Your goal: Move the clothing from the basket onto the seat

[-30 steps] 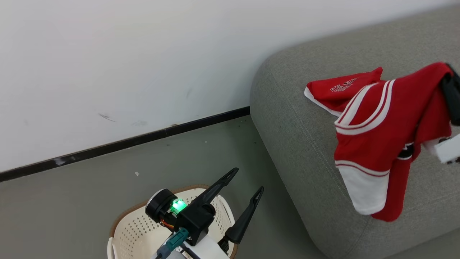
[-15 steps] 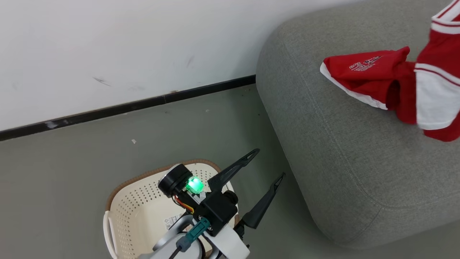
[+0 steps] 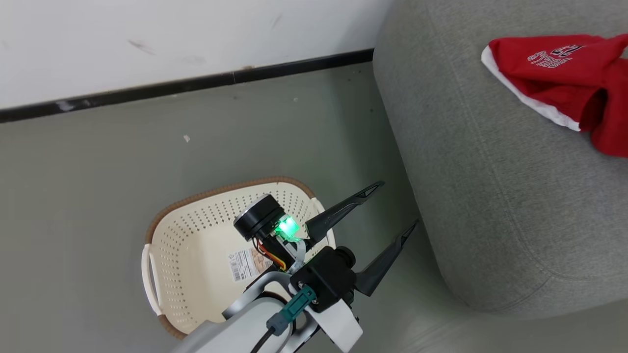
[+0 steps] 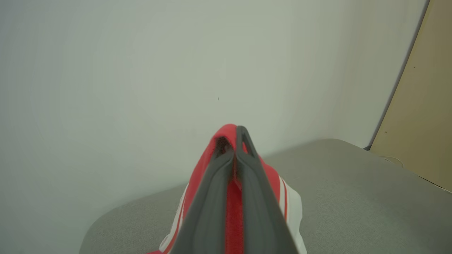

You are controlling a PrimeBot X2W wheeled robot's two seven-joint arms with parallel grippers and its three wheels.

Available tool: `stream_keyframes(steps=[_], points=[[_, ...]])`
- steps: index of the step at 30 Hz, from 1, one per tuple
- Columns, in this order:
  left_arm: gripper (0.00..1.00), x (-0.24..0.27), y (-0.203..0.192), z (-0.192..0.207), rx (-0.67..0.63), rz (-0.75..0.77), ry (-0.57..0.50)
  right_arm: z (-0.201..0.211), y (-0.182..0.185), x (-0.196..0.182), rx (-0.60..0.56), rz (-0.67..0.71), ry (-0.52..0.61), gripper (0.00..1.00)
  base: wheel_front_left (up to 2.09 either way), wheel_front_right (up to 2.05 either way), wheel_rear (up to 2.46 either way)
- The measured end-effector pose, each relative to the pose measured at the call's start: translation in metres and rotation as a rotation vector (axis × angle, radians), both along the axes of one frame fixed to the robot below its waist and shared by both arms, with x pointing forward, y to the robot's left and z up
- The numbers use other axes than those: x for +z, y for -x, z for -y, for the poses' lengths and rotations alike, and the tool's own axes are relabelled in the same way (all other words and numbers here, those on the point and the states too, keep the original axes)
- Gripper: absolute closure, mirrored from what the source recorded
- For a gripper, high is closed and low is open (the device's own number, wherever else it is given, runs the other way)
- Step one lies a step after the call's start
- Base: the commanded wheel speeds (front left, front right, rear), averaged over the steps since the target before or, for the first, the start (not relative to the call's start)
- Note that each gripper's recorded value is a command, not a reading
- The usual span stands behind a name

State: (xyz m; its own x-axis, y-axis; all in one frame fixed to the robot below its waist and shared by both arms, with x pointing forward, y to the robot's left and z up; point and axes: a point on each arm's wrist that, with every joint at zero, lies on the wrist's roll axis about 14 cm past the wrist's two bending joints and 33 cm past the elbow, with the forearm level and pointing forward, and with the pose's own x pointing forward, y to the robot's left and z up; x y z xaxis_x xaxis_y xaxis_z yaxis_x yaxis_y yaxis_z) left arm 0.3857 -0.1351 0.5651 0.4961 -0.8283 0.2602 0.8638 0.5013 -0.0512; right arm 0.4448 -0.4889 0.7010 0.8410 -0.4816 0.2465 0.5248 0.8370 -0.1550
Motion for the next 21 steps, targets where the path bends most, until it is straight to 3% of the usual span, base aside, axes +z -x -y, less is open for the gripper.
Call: stream_keyframes(steps=[11, 20, 21], points=[[0.0, -0.02, -0.021, 0.001, -0.018, -0.017, -0.02, -0.017, -0.045, -0.124, 0.024, -0.156, -0.153, 1.0, 0.0, 0.0, 0.0], [0.0, -0.034, -0.037, 0.003, -0.016, -0.019, -0.028, -0.033, -0.049, -0.196, 0.04, -0.252, -0.208, 1.0, 0.0, 0.0, 0.0], [0.0, -0.035, -0.039, 0.003, -0.013, -0.018, -0.029, -0.035, -0.05, -0.2, 0.047, -0.26, -0.202, 0.85, 0.0, 0.0, 0.0]])
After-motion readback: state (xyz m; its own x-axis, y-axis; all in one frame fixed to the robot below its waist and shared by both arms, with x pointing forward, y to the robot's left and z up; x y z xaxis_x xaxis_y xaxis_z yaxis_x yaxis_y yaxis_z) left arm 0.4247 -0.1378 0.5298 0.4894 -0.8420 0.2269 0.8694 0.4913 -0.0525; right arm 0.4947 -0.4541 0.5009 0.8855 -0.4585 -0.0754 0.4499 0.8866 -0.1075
